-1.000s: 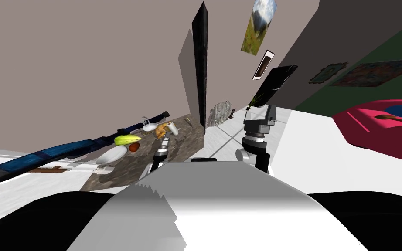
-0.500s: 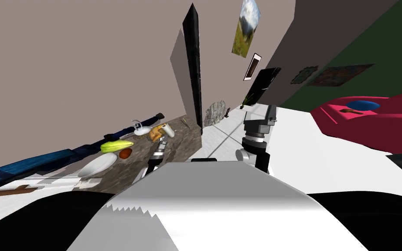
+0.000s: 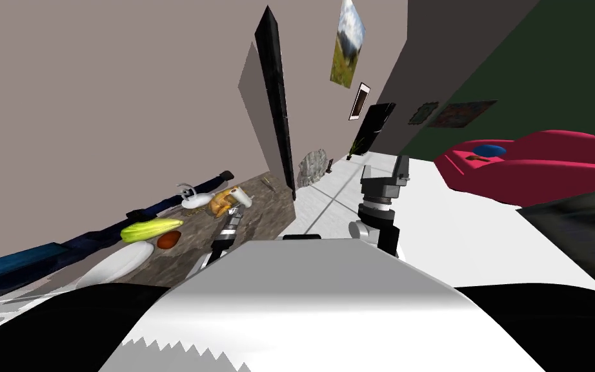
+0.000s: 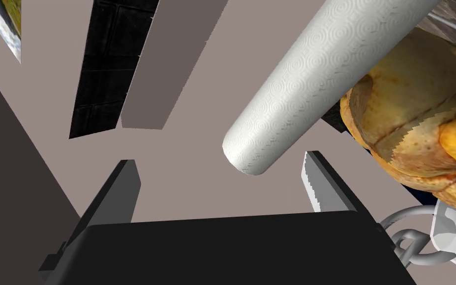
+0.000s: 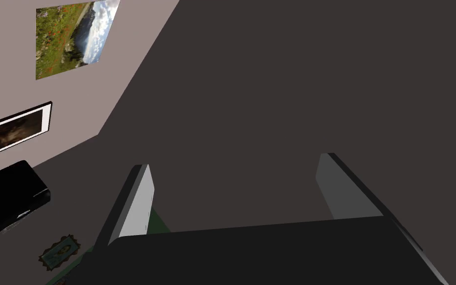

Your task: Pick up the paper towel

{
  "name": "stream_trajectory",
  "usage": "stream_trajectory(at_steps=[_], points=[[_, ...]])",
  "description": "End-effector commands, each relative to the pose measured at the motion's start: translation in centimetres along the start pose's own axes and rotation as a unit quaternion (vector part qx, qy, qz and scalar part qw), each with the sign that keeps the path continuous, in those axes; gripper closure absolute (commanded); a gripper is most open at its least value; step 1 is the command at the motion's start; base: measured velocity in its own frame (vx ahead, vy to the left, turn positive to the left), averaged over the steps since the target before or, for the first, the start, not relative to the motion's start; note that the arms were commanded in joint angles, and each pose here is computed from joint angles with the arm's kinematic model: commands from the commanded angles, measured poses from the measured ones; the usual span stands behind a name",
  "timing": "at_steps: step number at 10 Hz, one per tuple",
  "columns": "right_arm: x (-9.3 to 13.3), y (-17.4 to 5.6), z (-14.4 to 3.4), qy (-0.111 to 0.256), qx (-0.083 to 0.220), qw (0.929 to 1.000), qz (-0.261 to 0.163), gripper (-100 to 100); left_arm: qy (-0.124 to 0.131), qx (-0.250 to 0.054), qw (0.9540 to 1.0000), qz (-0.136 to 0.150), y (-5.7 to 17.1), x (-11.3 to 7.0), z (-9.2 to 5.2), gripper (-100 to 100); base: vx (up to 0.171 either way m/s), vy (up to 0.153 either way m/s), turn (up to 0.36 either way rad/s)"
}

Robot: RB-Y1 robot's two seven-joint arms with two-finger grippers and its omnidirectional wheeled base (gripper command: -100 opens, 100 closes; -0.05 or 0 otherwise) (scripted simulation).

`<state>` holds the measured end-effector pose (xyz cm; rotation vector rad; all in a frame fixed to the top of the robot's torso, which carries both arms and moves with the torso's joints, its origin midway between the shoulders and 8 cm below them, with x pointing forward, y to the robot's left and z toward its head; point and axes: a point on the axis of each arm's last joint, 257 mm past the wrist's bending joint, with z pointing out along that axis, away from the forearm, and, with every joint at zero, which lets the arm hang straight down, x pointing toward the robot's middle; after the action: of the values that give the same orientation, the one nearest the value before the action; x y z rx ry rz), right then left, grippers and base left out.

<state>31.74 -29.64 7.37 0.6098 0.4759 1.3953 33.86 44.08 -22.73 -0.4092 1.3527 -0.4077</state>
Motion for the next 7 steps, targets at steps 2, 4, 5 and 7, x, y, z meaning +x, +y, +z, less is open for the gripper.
stream_trajectory(at_steps=[2, 4, 5, 7], points=[[0.0, 0.0, 0.0, 0.0, 0.0, 1.0, 0.0, 0, 0.011, -0.035, 0.998, 0.052, 3.6, -0.9, -1.3, -100, 0.012, -0.027, -0.176], [0.0, 0.0, 0.0, 0.0, 0.0, 1.0, 0.0, 0, 0.018, -0.06, 0.9943, 0.086, 6.3, -1.7, -2.3, -100, 0.018, -0.029, -0.174], [0.0, 0.0, 0.0, 0.0, 0.0, 1.0, 0.0, 0, 0.02, -0.072, 0.992, 0.101, 7.4, -2.2, -2.8, -100, 0.024, -0.032, -0.14], [0.0, 0.0, 0.0, 0.0, 0.0, 1.0, 0.0, 0, 0.022, -0.084, 0.9895, 0.116, 8.5, -2.7, -3.2, -100, 0.014, -0.02, -0.065]])
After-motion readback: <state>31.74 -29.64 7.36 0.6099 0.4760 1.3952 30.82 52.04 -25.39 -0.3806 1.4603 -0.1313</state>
